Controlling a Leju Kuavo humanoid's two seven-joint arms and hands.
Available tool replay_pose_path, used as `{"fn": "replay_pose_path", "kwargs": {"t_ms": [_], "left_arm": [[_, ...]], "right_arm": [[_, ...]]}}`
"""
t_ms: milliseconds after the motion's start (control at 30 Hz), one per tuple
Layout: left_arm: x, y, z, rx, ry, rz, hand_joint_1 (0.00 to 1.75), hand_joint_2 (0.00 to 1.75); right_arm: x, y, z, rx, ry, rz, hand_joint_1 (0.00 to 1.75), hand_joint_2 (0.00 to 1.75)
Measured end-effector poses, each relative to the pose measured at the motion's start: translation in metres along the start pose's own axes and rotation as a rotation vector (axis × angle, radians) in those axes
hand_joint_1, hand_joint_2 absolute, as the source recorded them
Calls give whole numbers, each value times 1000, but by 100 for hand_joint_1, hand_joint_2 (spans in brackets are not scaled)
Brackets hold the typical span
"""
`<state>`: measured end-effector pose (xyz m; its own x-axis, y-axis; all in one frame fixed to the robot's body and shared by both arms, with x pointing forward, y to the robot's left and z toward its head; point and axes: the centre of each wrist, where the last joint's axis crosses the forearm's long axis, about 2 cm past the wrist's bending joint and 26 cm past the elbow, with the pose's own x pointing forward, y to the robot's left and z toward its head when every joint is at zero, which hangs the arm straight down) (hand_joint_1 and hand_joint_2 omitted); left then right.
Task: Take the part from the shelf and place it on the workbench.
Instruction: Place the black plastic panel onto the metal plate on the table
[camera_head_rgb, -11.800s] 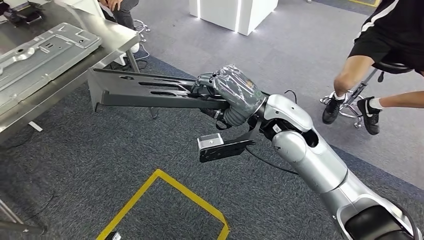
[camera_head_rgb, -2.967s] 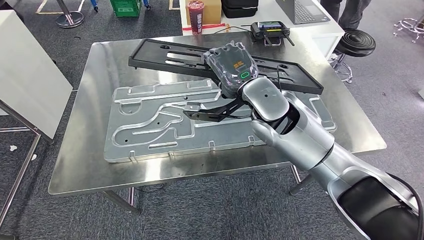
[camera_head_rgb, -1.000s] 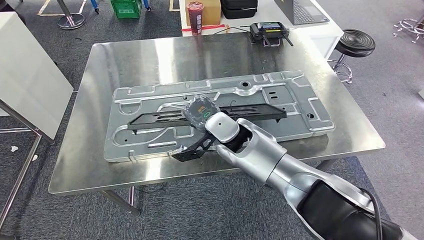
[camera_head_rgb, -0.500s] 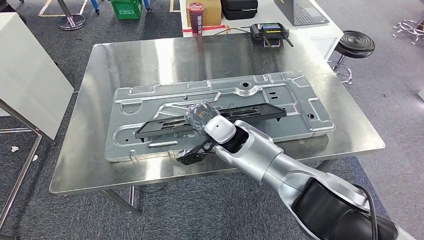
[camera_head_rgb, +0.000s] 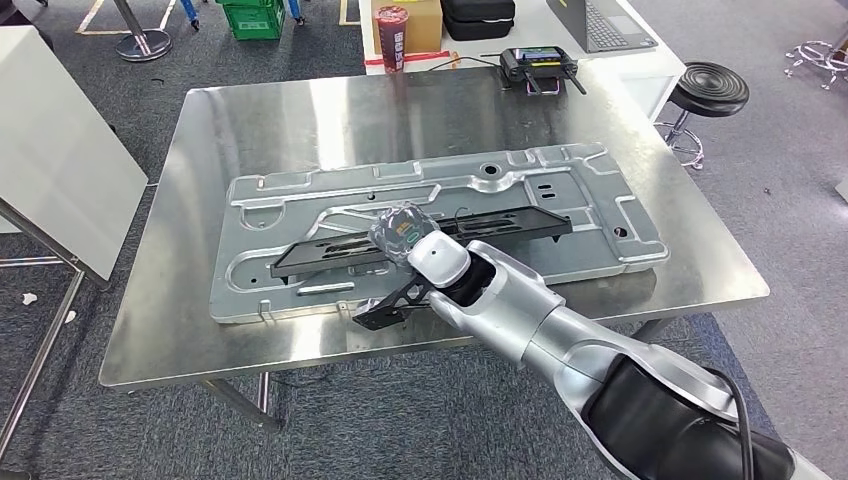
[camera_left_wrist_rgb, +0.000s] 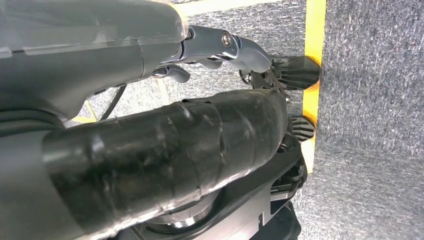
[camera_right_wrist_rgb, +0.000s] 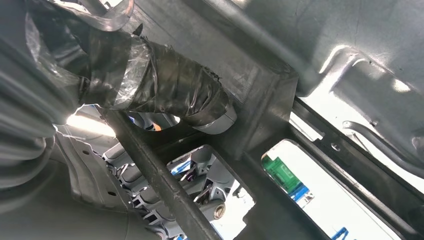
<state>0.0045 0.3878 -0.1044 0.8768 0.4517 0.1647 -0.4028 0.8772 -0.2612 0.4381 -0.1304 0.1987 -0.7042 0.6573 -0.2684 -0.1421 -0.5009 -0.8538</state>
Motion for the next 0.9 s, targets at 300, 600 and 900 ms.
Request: {"fn": "replay_pose_path", "kwargs": {"t_ms": [300,600,900], "left_arm": [[0,0,0,0,0,0,0,0],[0,0,0,0,0,0,0,0],[0,0,0,0,0,0,0,0]], "right_arm": [[0,0,0,1,1,1,169,175],[0,0,0,2,1,0,169,175],[0,0,0,4,3,0,169,175]]}}
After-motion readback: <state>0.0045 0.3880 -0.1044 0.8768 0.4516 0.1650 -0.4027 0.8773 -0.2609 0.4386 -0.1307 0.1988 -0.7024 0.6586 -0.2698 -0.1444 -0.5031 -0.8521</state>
